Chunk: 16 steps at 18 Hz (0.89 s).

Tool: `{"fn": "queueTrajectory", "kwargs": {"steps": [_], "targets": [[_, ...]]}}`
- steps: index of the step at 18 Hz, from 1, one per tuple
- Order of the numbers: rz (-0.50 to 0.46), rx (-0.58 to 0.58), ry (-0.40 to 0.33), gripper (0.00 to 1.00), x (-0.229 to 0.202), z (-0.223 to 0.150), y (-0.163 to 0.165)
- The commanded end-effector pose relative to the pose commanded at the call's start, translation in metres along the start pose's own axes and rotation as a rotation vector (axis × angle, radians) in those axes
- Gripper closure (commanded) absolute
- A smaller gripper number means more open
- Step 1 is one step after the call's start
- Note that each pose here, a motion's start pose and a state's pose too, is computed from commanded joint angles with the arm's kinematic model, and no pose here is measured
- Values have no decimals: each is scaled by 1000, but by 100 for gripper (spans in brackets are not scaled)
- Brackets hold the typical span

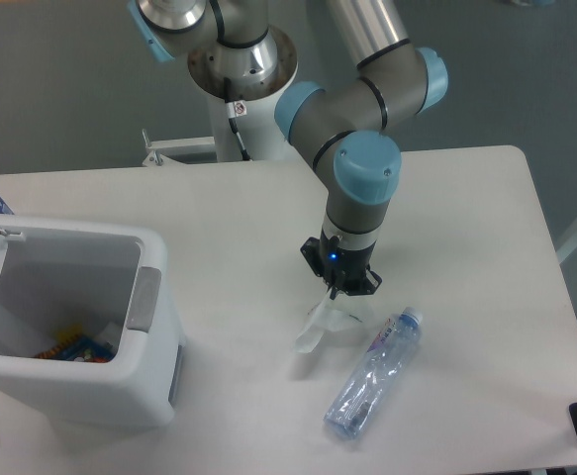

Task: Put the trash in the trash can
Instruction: 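Close the gripper on the white paper and lift it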

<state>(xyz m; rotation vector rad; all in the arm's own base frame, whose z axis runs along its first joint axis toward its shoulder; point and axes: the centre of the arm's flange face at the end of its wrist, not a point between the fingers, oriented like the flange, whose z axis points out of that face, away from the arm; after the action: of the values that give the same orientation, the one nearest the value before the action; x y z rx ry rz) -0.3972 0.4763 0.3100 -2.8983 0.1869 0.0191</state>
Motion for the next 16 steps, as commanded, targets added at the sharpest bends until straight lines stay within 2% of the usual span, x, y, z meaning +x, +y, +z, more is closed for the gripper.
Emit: {"fn": "queueTrajectory", "kwargs": {"steps": [7,11,16], "targets": [[-200,297,64,100,-15,-60,-47],[-256,360,53,100,-20,-92,-68],[-324,473,98,100,-4,-135,-90]]}}
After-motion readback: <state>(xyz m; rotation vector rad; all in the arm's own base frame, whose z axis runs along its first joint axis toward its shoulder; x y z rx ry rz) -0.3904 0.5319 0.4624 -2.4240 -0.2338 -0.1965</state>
